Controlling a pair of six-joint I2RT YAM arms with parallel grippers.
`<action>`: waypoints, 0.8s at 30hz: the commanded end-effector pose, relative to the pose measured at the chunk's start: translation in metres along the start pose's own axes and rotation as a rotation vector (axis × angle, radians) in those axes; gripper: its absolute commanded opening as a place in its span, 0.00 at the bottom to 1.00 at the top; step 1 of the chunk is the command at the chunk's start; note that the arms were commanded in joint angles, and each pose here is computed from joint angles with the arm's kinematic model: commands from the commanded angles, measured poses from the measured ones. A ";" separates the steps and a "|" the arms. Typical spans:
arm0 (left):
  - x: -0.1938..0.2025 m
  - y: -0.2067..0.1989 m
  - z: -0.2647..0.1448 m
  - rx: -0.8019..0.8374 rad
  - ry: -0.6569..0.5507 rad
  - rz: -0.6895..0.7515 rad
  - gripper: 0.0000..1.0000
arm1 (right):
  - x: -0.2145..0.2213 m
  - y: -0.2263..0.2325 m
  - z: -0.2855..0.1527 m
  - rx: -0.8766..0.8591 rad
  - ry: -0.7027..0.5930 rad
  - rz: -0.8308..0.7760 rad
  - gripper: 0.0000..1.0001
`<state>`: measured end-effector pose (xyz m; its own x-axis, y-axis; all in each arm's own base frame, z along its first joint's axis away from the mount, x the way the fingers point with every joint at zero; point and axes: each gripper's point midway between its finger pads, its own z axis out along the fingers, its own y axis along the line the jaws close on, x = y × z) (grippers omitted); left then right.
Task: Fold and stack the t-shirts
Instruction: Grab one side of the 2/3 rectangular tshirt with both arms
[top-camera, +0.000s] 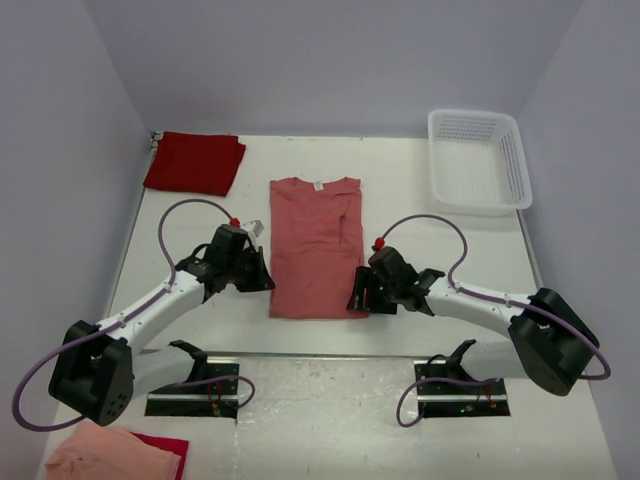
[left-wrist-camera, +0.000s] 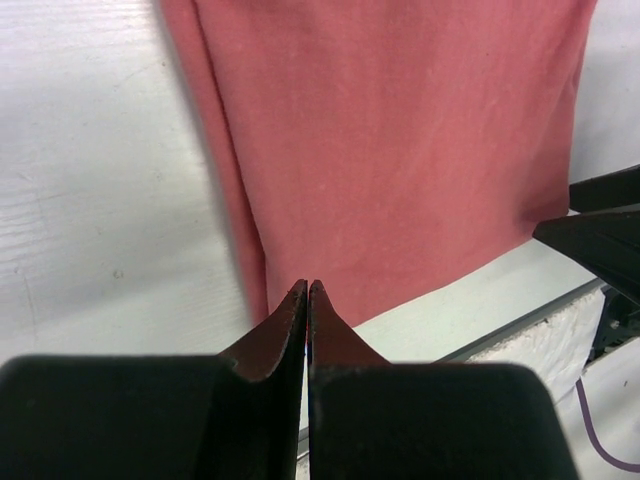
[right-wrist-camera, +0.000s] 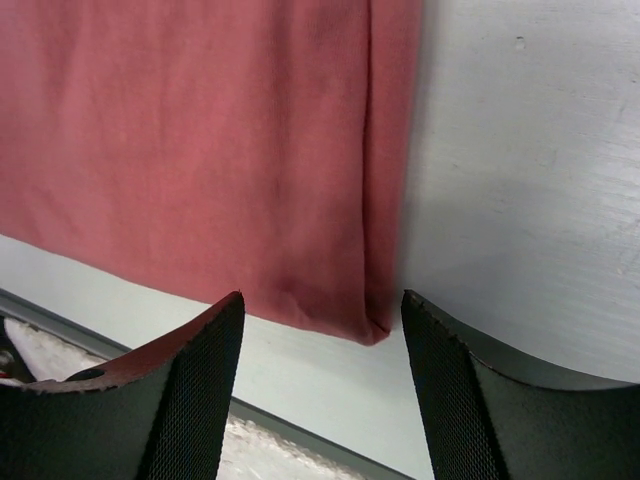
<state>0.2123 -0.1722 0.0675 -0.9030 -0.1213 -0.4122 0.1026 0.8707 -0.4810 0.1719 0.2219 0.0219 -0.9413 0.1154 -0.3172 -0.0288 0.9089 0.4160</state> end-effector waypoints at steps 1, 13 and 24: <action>-0.012 0.001 -0.010 -0.048 -0.034 0.010 0.00 | 0.018 -0.017 0.011 0.048 0.040 0.049 0.66; 0.012 0.031 -0.005 -0.198 0.055 -0.078 0.00 | 0.040 -0.021 0.010 0.035 0.049 0.130 0.64; 0.016 0.041 -0.007 -0.273 0.076 -0.128 0.00 | 0.052 -0.023 0.010 0.045 0.049 0.160 0.64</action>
<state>0.1936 -0.1388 0.0380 -0.9436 -0.1745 -0.2813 -0.0810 0.9457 -0.3149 0.1519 0.2475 0.0249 -0.9326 0.2458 -0.2642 0.0560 0.8218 0.5670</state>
